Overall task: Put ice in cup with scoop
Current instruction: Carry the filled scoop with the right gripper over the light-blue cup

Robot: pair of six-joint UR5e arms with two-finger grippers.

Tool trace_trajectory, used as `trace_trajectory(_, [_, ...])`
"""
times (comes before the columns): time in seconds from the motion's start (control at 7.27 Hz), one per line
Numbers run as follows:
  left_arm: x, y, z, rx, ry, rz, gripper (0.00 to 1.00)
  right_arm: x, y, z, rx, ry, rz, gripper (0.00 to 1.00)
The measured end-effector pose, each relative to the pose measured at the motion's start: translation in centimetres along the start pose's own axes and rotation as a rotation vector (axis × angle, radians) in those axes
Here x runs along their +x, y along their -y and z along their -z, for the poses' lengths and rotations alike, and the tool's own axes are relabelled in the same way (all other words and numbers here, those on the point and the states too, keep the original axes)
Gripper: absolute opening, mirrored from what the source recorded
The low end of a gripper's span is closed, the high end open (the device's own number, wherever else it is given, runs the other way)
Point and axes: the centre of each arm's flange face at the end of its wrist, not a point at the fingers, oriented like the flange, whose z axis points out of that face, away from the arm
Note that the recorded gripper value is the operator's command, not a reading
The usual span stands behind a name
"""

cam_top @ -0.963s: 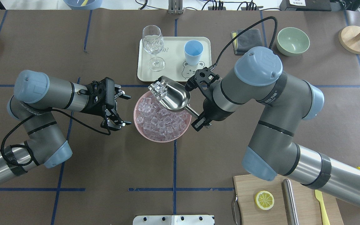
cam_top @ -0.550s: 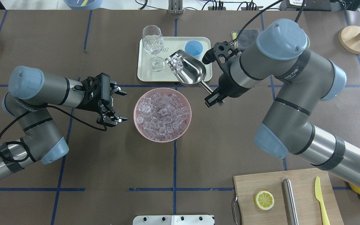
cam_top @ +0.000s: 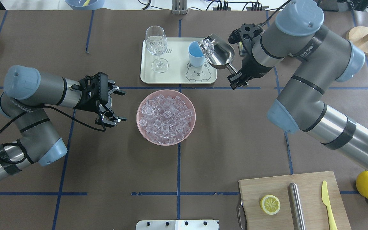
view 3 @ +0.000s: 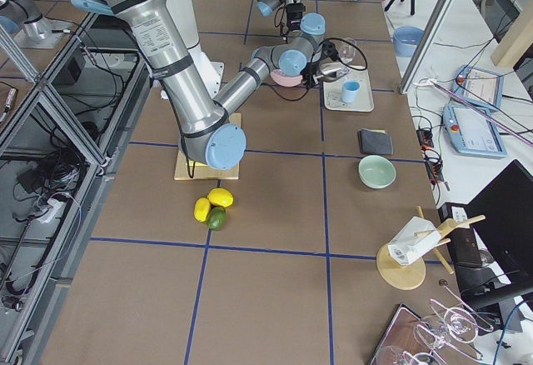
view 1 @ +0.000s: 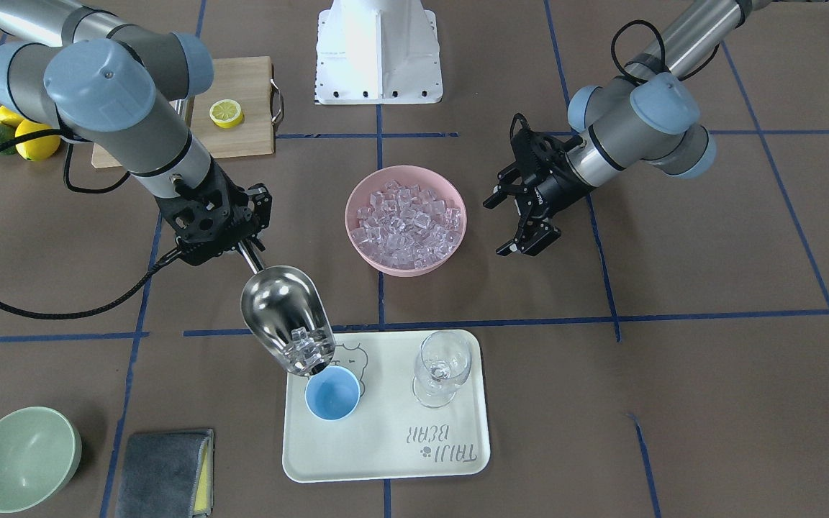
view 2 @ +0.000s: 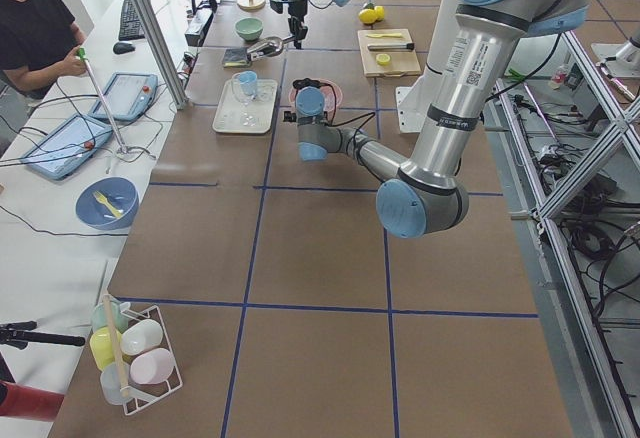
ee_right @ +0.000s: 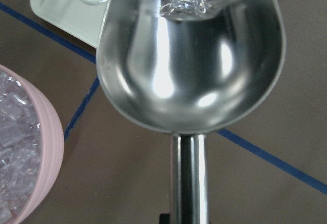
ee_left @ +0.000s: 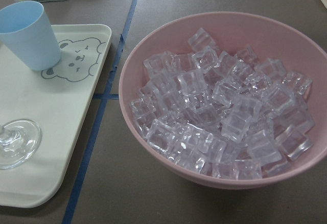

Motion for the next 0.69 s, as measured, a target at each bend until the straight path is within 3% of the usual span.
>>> trace_trajectory(0.28, [0.0,-0.2,0.0,-0.003,0.001,0.002,1.0,-0.3,2.1,0.8,-0.053,-0.039,-0.022,0.0])
trace_trajectory(0.69, [0.0,-0.4,-0.2,-0.008,0.0,0.005,1.0,-1.3,4.6,2.3,-0.183,-0.093,0.053,0.0])
